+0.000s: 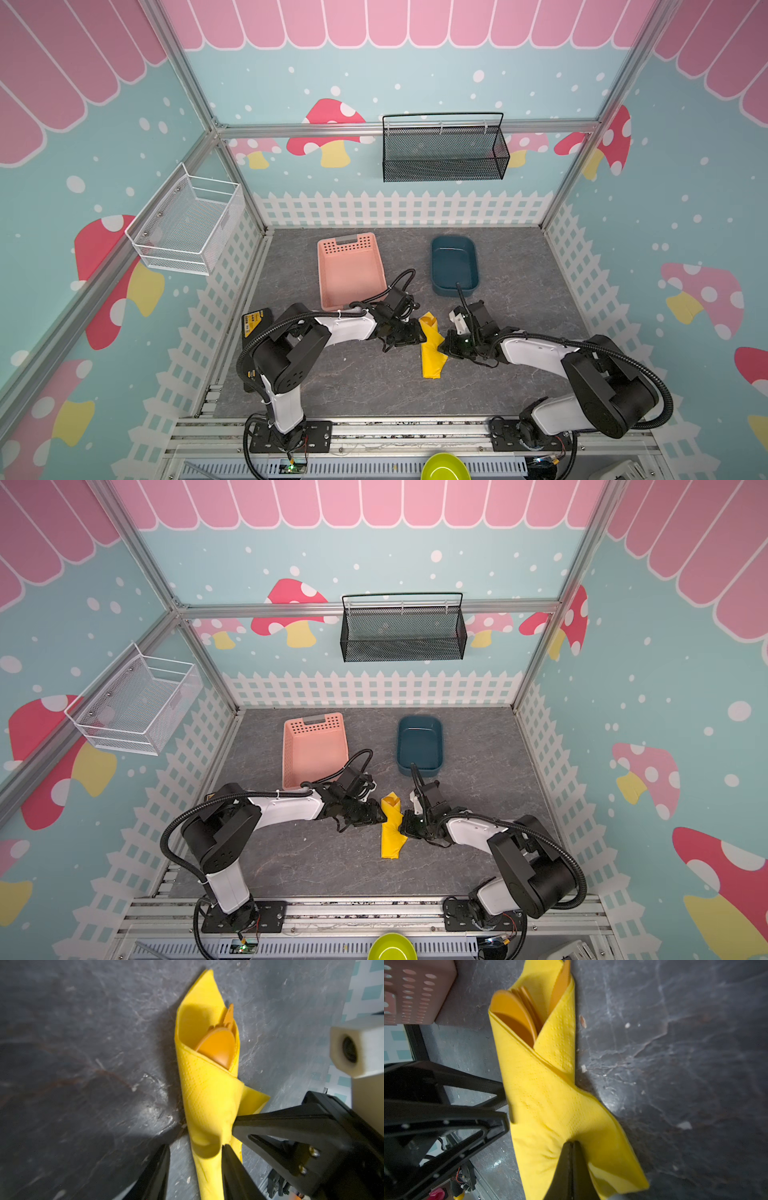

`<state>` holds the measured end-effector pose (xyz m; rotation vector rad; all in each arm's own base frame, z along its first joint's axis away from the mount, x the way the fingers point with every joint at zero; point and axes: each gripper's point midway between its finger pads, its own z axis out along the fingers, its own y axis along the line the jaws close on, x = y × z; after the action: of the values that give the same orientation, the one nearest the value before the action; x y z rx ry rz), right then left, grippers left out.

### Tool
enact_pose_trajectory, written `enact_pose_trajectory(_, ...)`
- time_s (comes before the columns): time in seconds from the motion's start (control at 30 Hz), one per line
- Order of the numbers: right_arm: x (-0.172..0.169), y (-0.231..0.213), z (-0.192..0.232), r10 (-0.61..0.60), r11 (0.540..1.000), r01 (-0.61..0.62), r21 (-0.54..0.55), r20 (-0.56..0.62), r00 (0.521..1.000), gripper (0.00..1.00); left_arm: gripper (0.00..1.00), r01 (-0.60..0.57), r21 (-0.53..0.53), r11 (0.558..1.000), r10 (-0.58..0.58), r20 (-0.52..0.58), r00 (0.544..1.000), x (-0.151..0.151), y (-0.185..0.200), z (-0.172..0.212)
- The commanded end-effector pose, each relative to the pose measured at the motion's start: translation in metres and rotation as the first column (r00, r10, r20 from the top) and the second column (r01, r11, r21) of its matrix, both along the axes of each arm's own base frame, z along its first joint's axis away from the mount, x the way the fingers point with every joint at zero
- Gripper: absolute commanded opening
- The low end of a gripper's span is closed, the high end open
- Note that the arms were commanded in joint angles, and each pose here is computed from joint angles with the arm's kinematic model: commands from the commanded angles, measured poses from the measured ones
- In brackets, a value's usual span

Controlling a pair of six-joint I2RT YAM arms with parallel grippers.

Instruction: Place the utensils on the paper napkin and roll it up

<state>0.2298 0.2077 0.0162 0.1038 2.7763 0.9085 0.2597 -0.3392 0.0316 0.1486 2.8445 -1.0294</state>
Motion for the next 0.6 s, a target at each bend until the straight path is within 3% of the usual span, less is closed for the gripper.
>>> enact_pose_trajectory(0.0,-0.036,-0.031,-0.04,-0.035,0.99,0.014,-0.144,-0.149,0.988,0.01,0.45,-0.027,-0.022,0.999,0.026,-0.029,0.999,0.004,0.0,-0.018)
enact_pose_trajectory(0.27,-0.036,-0.03,-0.038,-0.039,0.99,0.019,-0.136,-0.145,0.989,0.0,0.46,-0.037,-0.051,0.998,0.034,-0.074,0.997,0.006,-0.001,-0.029)
enact_pose_trajectory(0.57,-0.039,-0.027,-0.041,-0.038,0.993,0.02,-0.114,-0.158,0.987,0.0,0.48,-0.044,-0.097,0.994,0.03,-0.141,0.99,-0.013,0.001,-0.032)
